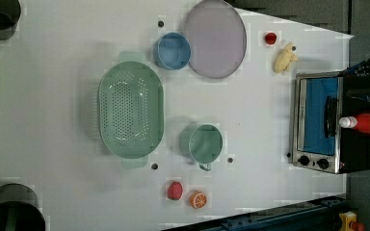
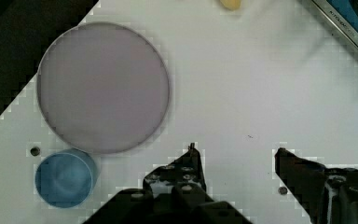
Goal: Pick Ketchup from oven and place it on table.
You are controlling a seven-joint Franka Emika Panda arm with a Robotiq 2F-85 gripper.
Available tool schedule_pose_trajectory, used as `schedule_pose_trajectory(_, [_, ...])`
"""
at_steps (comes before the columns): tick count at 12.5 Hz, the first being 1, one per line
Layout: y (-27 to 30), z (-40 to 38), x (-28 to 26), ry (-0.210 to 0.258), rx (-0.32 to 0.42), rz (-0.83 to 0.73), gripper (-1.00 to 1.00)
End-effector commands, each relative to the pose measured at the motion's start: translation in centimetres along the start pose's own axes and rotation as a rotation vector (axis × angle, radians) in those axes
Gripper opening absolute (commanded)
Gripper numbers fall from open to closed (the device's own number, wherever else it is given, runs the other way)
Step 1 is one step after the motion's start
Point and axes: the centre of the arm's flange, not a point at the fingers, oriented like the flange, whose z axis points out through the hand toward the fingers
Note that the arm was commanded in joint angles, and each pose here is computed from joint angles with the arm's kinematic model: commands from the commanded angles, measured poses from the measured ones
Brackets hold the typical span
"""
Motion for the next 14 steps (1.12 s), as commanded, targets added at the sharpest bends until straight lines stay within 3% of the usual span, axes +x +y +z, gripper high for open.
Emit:
schedule_pose_trajectory(1, [9.5,-7.7,-6.1,-0.04,0.052,0.119,0.52])
schedule_pose_trajectory(2, [9.5,-7.7,-6.1,-0.04,0.051,0.119,0.67])
schedule_pose_trajectory(3, [9.5,-7.7,-6.1,-0.041,0.051,0.12,0.94])
schedule_pose_trajectory(4, [9.6,-7.6,-5.9,-0.042,0.05,0.124,1.0])
schedule_pose_trajectory(8, [11.8,-6.0,-2.3,-0.067,0.036,0.203,1.0])
schedule_pose_trajectory(14, [22.9,0.8,10.7,-0.094,0.041,0.532,1.0])
